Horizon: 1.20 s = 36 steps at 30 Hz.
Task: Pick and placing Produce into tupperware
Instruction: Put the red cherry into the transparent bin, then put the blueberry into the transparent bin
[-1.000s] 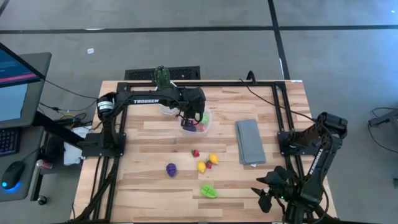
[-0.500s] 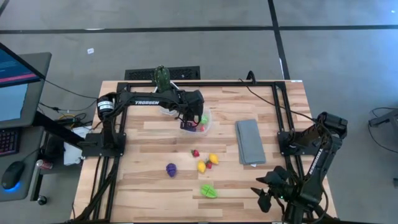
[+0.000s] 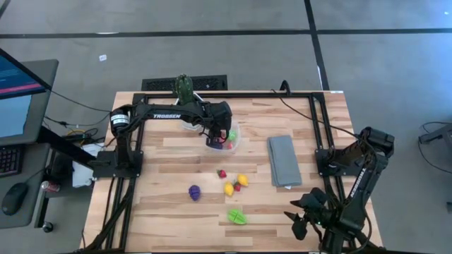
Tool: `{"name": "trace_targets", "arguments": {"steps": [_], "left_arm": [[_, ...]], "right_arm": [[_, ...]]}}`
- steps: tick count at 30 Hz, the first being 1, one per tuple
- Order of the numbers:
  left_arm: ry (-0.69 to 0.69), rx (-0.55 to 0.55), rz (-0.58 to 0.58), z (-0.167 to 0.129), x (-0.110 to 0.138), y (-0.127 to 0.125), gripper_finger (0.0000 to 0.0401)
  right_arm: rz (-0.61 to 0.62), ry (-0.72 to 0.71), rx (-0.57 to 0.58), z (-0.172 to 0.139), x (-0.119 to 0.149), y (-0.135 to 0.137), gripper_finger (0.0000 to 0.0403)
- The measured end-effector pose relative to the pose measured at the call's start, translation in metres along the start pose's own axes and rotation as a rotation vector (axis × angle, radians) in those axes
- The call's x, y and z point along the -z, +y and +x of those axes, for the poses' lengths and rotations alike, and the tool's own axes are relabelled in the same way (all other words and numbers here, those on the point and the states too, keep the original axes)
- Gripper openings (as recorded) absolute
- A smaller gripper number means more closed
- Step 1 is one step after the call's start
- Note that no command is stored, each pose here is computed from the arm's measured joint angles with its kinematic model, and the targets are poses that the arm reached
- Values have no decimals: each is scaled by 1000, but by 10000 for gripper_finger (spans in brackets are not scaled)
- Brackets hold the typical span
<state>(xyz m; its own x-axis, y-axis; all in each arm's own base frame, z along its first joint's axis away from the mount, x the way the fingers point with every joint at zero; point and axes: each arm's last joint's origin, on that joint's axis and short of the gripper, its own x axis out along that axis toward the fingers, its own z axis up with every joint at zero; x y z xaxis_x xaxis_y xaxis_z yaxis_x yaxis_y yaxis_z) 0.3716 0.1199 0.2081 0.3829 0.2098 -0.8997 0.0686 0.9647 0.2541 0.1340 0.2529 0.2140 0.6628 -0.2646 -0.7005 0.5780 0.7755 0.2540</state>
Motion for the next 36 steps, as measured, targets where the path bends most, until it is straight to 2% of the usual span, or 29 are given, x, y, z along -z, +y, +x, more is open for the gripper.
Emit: {"name": "trace_targets", "arguments": {"steps": [5,8,12,17,26,32,36], "left_arm": [[12,6,-23,-1,1,-1,178],[-3,27,-51,-12,2,-1,182],[-55,39,-79,-40,0,-4,183],[-164,16,-85,-94,-1,-14,183],[-410,-76,-85,-196,7,-61,183],[-448,-109,-106,-234,23,-97,183],[-440,-113,-124,-246,32,-121,183]], "right_arm": [[0,0,0,0,0,0,260],[-5,0,-1,0,0,0,260],[-38,-4,5,0,0,-1,260],[-53,-34,33,4,-6,-2,260],[-89,-49,81,17,-19,0,260],[-110,-61,127,30,-32,0,260],[-111,-82,149,37,-40,0,260]]}}
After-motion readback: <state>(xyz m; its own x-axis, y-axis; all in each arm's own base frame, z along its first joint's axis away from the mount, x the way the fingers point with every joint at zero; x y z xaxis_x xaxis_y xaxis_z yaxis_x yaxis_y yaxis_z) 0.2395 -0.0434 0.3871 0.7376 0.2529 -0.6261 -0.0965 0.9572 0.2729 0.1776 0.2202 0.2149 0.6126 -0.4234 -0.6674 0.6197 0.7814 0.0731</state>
